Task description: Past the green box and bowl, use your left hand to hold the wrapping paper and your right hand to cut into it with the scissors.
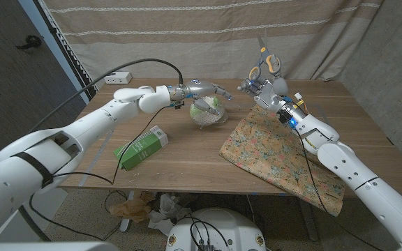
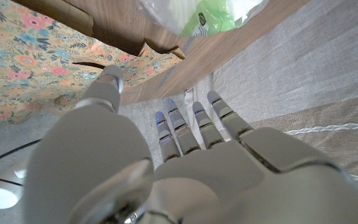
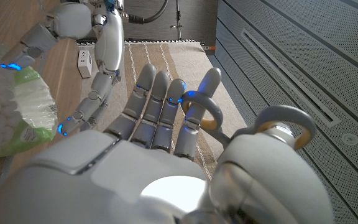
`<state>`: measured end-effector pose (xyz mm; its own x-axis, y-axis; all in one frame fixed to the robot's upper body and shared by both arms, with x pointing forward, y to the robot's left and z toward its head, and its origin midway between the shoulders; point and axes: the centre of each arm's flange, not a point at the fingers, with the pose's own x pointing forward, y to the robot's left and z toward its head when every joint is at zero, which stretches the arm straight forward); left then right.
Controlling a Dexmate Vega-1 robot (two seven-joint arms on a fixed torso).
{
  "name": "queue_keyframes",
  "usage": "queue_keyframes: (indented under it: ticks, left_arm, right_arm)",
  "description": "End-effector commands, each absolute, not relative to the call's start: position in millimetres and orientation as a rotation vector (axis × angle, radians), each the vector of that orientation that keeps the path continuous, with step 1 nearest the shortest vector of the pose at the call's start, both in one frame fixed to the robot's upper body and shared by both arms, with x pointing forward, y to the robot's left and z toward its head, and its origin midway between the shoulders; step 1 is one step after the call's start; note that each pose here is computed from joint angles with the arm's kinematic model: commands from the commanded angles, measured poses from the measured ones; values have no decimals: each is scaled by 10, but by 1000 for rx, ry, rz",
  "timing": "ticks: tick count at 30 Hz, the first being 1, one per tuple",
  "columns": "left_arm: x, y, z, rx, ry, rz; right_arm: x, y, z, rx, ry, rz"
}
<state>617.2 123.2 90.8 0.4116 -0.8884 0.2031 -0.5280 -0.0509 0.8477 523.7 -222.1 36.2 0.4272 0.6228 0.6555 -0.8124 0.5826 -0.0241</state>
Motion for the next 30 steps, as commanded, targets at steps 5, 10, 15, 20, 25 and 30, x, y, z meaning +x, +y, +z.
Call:
queue_keyframes:
  ticks: [5,10,15,20,25,30]
  left_arm:
    - [6147,1134,782,1825,-1369,-378]
    - [6182,1109,738,1833,-1366,-386]
    - [6191,1087,718,1847,-1396,-368]
    - [6046,1036,735,1950,-1507,-328]
    - [6084,981,712,2010,-1547,-286]
    - [6091,937,674,2042,-1609,-249]
  right_arm:
    - [5231,-2223,360,307,-661,910]
    - [5232,-2236,344,314,-661,901]
    - [5237,-2248,333,313,-660,893]
    - [5246,-2246,346,311,-659,889]
    - [5259,-2240,360,313,-658,888]
    - [5273,-2263,356,310,-655,876]
